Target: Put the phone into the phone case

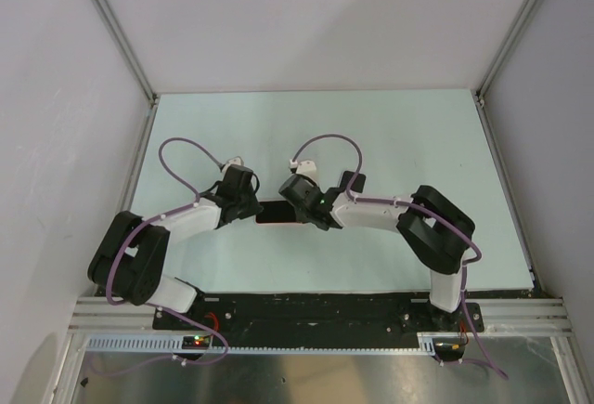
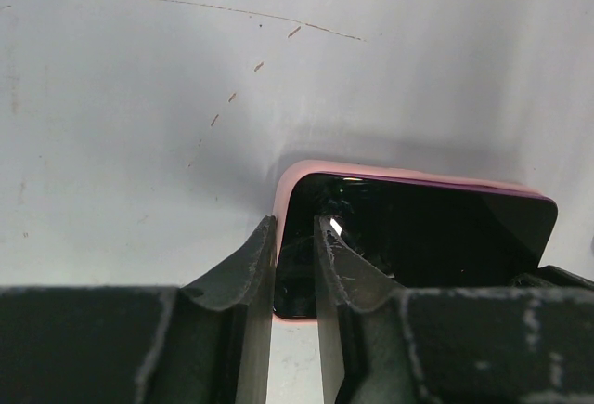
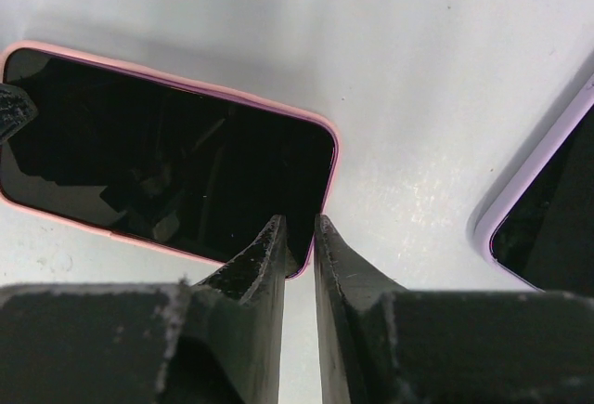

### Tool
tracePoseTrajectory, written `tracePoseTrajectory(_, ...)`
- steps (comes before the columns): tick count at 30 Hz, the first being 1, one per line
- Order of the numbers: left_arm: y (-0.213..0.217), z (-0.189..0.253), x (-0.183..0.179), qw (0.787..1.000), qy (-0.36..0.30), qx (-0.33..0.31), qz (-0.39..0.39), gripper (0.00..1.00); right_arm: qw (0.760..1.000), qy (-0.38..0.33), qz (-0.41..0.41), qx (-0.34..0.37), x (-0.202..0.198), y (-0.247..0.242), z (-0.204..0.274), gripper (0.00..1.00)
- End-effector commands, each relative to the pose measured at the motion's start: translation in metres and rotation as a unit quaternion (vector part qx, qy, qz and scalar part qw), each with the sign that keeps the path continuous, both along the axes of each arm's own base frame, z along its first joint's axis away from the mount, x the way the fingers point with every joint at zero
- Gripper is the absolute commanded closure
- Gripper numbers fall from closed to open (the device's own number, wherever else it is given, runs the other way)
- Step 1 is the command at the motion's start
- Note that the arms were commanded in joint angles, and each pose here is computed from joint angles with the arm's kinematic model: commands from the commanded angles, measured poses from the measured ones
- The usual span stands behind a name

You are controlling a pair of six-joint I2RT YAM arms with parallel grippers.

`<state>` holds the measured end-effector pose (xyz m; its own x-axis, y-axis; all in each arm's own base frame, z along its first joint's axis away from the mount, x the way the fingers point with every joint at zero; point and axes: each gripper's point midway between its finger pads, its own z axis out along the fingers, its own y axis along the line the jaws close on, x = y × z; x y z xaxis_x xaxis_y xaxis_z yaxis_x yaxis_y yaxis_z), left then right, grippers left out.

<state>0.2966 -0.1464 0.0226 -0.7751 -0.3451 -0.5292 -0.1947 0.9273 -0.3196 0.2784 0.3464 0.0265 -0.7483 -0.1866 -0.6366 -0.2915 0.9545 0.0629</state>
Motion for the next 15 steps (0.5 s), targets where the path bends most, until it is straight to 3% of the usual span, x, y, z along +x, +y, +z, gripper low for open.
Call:
tracePoseTrajectory(1, -0.014, -0.009, -0.011, 0.999, 0.027, -0.025, -0.016, 0.76, 0.982, 0.174, 0.062, -0.03, -0.101, -0.004, -0.089, 0.8)
tracePoseTrajectory(15, -0.013, -0.002, -0.007, 0.999, 0.023, -0.015, -0.019, 0.76, 0.979, 0.191, 0.049, -0.056, -0.141, -0.033, -0.116, 0.81)
